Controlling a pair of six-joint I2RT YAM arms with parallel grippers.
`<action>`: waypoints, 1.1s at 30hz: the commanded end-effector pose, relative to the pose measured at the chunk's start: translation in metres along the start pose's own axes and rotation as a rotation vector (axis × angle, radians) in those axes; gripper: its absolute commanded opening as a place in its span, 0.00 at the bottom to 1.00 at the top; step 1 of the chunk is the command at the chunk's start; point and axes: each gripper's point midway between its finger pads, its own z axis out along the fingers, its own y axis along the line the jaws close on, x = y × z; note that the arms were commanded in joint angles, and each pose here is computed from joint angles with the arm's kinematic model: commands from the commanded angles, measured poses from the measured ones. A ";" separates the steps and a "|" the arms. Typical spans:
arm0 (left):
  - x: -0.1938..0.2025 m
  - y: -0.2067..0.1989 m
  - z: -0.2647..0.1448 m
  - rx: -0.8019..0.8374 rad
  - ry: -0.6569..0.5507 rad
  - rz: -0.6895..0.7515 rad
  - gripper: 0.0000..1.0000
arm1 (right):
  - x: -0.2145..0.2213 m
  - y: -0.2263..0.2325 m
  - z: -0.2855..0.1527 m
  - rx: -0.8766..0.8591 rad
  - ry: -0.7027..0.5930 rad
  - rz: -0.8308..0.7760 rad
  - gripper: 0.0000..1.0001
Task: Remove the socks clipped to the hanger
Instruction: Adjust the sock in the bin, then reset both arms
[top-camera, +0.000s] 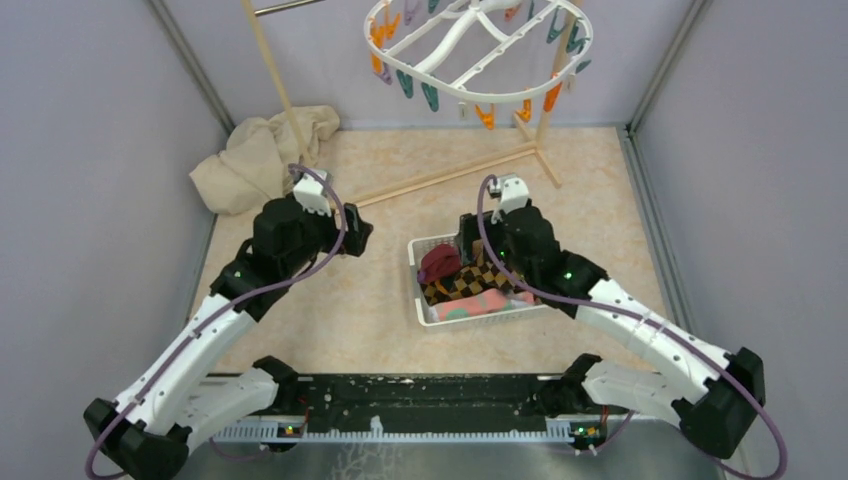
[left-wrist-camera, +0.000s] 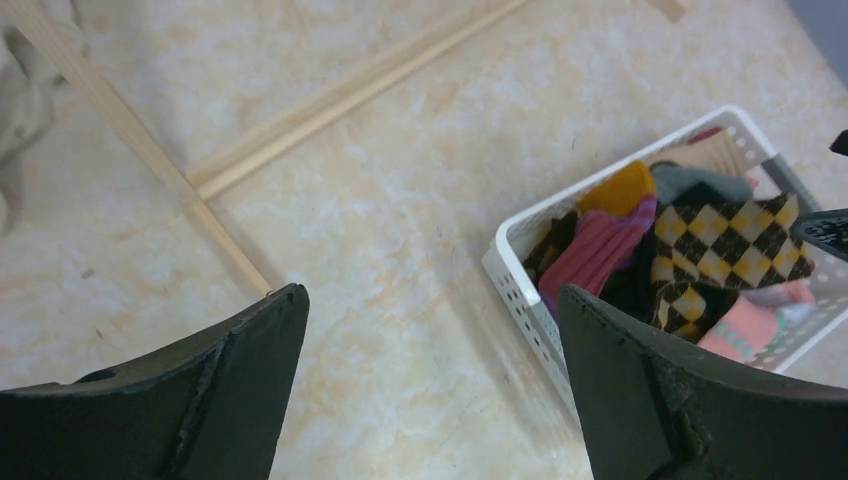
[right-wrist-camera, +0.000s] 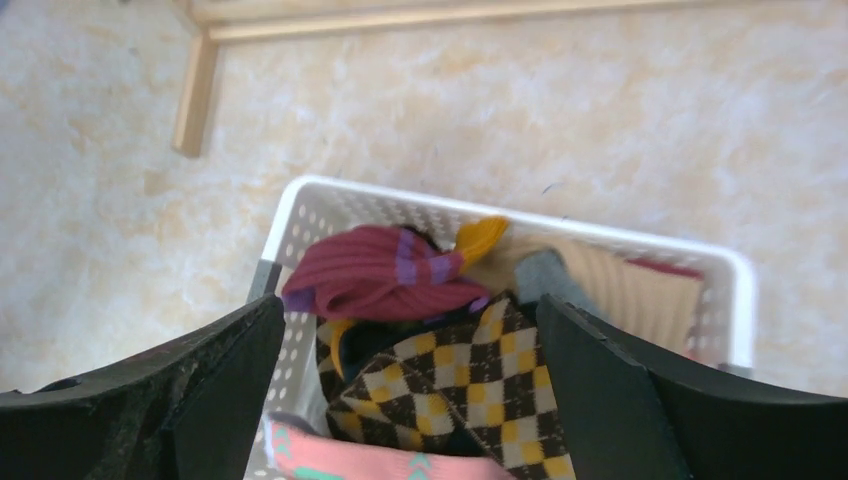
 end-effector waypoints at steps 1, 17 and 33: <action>-0.064 0.012 -0.023 -0.067 -0.185 0.048 0.99 | -0.068 -0.029 -0.034 0.080 -0.200 -0.016 0.99; -0.074 0.102 0.002 -0.257 -0.327 0.081 0.99 | -0.079 -0.186 -0.086 0.550 -0.440 0.126 0.99; 0.048 0.179 0.045 -0.416 -0.264 0.161 0.99 | 0.016 -0.242 -0.069 0.761 -0.573 0.144 0.98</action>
